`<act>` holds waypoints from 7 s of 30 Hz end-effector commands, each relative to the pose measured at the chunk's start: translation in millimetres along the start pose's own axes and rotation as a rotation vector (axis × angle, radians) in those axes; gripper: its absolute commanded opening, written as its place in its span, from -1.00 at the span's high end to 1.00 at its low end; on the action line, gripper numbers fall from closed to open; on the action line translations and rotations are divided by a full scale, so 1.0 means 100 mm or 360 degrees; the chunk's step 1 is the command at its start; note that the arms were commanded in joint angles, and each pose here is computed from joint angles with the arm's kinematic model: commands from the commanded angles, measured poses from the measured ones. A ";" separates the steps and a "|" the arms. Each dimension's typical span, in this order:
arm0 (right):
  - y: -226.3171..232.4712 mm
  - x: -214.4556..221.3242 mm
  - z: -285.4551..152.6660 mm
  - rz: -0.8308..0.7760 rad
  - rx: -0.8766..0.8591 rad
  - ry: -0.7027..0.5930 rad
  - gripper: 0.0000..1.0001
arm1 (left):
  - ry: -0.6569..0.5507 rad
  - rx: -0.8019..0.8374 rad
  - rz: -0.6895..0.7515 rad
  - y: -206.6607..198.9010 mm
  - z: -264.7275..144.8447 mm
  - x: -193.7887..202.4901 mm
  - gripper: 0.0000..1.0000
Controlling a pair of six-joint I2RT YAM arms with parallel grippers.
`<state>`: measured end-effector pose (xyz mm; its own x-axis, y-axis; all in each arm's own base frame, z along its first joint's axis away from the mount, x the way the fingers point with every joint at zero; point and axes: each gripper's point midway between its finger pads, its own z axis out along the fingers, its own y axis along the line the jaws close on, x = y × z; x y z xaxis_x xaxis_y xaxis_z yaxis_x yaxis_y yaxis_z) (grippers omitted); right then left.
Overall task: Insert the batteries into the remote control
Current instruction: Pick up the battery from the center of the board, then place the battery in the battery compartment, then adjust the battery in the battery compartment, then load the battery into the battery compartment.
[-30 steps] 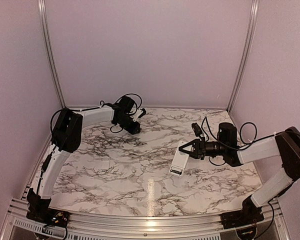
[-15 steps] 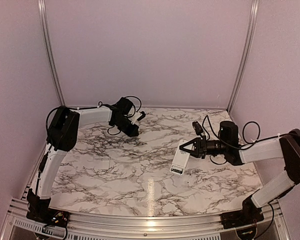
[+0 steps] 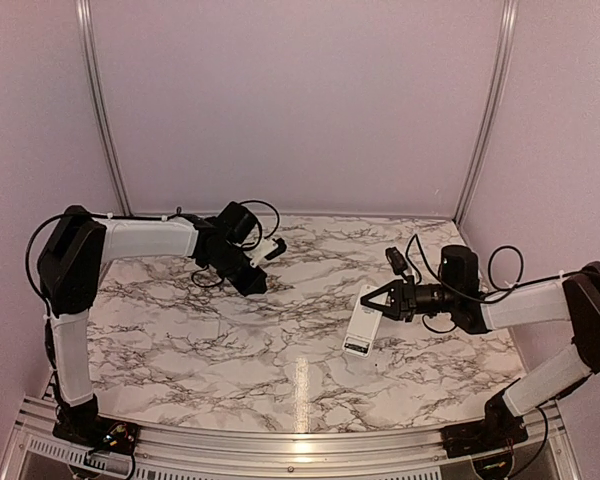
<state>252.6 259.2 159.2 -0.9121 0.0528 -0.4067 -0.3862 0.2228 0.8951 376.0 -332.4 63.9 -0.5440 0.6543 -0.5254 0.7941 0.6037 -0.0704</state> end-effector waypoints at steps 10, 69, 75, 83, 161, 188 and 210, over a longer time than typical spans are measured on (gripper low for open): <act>0.12 0.17 0.09 0.0042 -0.0124 0.0105 1.00 | -0.0283 0.0079 0.0695 -1.36 -1.24 -0.20 1.00; 0.39 0.32 0.75 0.0153 -0.0353 0.0203 1.00 | 0.0034 0.0044 0.1348 -2.61 -0.83 0.19 0.99; 0.42 0.31 0.75 0.0157 -0.0371 0.0203 1.00 | 0.0034 0.0048 0.1353 -2.63 -0.82 0.18 0.96; 0.43 0.31 0.75 0.0153 -0.0381 0.0209 1.00 | 0.0017 0.0010 0.1337 -2.61 -0.86 0.13 0.65; 0.37 -0.23 0.33 0.0223 -0.0164 -0.0291 1.00 | -0.0445 -0.0317 0.0239 -2.19 -0.86 -0.38 0.79; 0.64 -0.21 0.25 0.0046 -0.0316 -0.0267 1.00 | -0.0676 0.0792 -0.0170 -2.26 -1.48 -0.45 -0.62; 0.83 -0.22 0.25 -0.0073 -0.0368 -0.0249 1.00 | -0.0478 0.0928 -0.0317 -2.40 -1.02 -0.53 -0.18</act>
<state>245.0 298.7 211.7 -0.9030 0.1947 -0.3829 -0.3826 0.0406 0.9230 183.4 -456.5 192.3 -0.6598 0.3556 -0.6620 0.7514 0.3209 -0.5765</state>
